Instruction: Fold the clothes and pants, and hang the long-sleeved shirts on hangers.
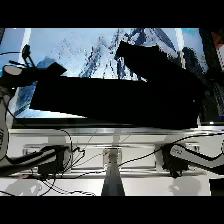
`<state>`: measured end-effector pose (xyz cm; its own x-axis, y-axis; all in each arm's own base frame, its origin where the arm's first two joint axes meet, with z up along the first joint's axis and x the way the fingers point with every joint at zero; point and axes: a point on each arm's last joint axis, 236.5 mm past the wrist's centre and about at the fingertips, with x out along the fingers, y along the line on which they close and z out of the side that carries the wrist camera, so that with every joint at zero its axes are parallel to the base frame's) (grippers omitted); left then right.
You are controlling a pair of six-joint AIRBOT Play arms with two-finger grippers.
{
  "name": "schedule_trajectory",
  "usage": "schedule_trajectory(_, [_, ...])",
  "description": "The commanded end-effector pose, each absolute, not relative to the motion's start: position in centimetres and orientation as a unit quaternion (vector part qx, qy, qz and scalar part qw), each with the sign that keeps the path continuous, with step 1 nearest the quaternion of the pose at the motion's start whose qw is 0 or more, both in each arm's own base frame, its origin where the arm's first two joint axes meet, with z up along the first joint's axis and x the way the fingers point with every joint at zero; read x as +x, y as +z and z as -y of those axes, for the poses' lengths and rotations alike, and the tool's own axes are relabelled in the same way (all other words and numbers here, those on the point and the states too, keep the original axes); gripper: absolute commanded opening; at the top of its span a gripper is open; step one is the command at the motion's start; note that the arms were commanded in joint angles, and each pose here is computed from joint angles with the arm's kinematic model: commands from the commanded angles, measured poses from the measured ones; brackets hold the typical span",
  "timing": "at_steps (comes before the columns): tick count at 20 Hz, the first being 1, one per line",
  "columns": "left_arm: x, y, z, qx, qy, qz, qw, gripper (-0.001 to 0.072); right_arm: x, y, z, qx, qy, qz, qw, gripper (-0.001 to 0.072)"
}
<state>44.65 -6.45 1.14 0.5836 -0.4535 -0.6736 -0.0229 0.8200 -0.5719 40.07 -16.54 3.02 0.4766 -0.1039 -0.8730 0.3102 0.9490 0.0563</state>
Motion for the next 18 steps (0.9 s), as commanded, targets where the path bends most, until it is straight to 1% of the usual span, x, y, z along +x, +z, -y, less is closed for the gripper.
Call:
schedule_trajectory(1, [46.3, 2.9, 11.3, -0.267, -0.157, -0.394, 0.865, 0.0695, 46.1, 2.7, 4.2, 0.071, 0.041, -0.460, 0.884, 0.0593])
schedule_trajectory(4, [45.8, 2.8, 12.0, -0.265, -0.168, -0.403, 0.859, 0.0695, 48.8, -0.2, -7.3, -0.022, 0.141, -0.456, 0.878, 0.0592])
schedule_trajectory(6, [45.8, 2.8, 11.7, -0.267, -0.165, -0.403, 0.860, 0.0695, 51.1, -0.9, -13.5, -0.077, 0.185, -0.436, 0.877, 0.0553])
schedule_trajectory(9, [45.7, 2.7, 11.6, -0.268, -0.166, -0.406, 0.858, 0.0695, 53.9, -2.9, -19.4, -0.103, 0.228, -0.442, 0.861, 0.0557])
schedule_trajectory(10, [45.7, 2.7, 11.6, -0.268, -0.166, -0.406, 0.858, 0.0695, 54.5, -3.9, -20.3, -0.106, 0.234, -0.448, 0.857, 0.0570])
schedule_trajectory(11, [45.7, 2.7, 11.6, -0.268, -0.166, -0.405, 0.858, 0.0695, 54.9, -5.0, -20.7, -0.108, 0.236, -0.455, 0.852, 0.0610])
schedule_trajectory(12, [45.7, 2.7, 11.6, -0.267, -0.166, -0.406, 0.858, 0.0695, 55.0, -6.2, -21.1, -0.109, 0.239, -0.464, 0.846, 0.0633])
schedule_trajectory(14, [45.7, 2.7, 11.6, -0.265, -0.166, -0.406, 0.859, 0.0695, 55.2, -7.6, -21.7, -0.108, 0.243, -0.468, 0.843, 0.0636])
schedule_trajectory(16, [45.6, 2.5, 11.4, -0.256, -0.165, -0.409, 0.860, 0.0695, 55.9, -8.7, -21.3, -0.124, 0.238, -0.461, 0.846, 0.0632])
schedule_trajectory(18, [45.6, 2.4, 11.4, -0.255, -0.165, -0.409, 0.860, 0.0695, 56.2, -10.3, -19.9, -0.167, 0.227, -0.466, 0.839, 0.0628])
